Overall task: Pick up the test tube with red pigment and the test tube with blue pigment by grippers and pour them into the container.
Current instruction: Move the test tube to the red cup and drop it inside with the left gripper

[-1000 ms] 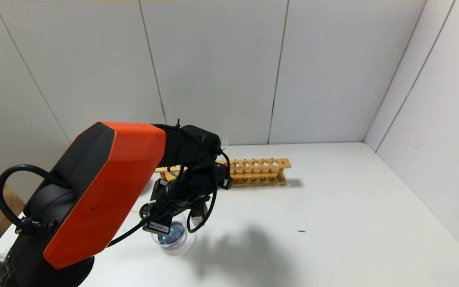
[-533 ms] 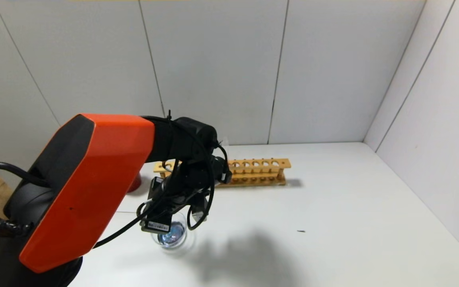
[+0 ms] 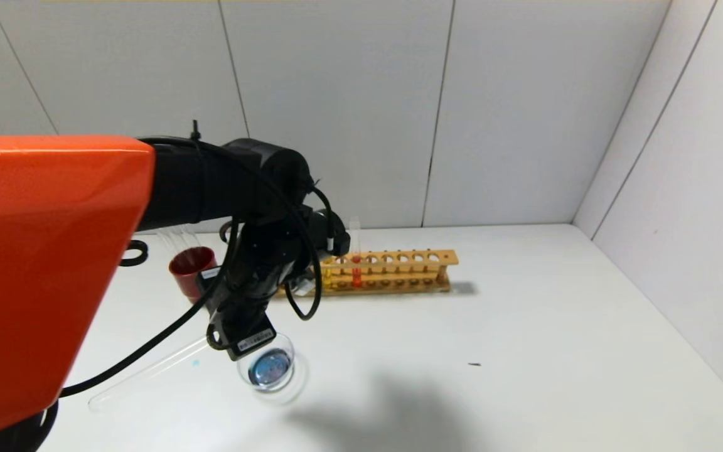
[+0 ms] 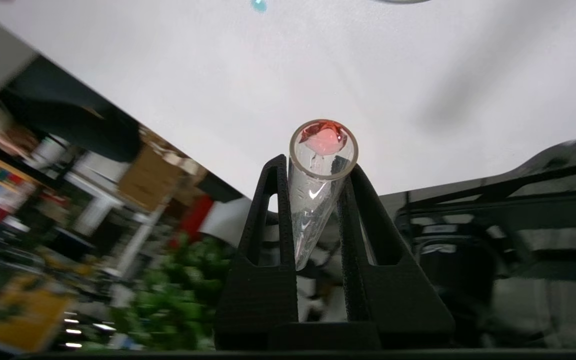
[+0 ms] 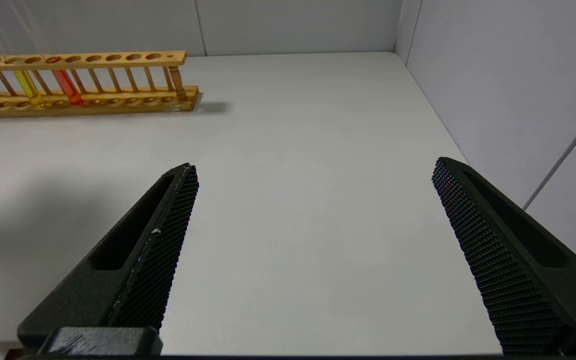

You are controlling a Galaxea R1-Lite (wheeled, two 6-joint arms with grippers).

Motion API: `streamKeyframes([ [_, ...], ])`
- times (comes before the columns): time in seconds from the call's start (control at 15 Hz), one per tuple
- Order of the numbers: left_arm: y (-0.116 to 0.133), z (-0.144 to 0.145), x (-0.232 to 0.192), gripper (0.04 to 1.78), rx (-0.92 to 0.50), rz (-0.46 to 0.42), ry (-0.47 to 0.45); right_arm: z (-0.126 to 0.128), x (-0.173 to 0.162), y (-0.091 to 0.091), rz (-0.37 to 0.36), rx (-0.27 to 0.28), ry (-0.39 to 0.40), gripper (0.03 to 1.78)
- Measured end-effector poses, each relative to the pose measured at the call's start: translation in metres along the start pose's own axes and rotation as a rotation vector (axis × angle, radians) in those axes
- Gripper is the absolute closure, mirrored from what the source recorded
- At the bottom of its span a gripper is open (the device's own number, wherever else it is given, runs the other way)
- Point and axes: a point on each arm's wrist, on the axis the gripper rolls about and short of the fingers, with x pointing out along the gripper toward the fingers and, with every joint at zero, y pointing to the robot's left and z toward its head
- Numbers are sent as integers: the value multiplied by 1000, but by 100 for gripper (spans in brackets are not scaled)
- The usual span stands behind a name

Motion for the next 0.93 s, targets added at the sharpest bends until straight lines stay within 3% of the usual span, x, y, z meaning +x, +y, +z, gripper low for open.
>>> streamKeyframes([
  [0.27, 11, -25, -14, 152, -317, -4, -89, 0, 0, 0, 0, -1, 0, 10],
  [0.53, 26, -50, -16, 152, -525, -23, -239, 0, 0, 0, 0, -1, 0, 10],
  [0.93, 71, -75, -16, 152, -902, -10, -419, 0, 0, 0, 0, 0, 0, 10],
])
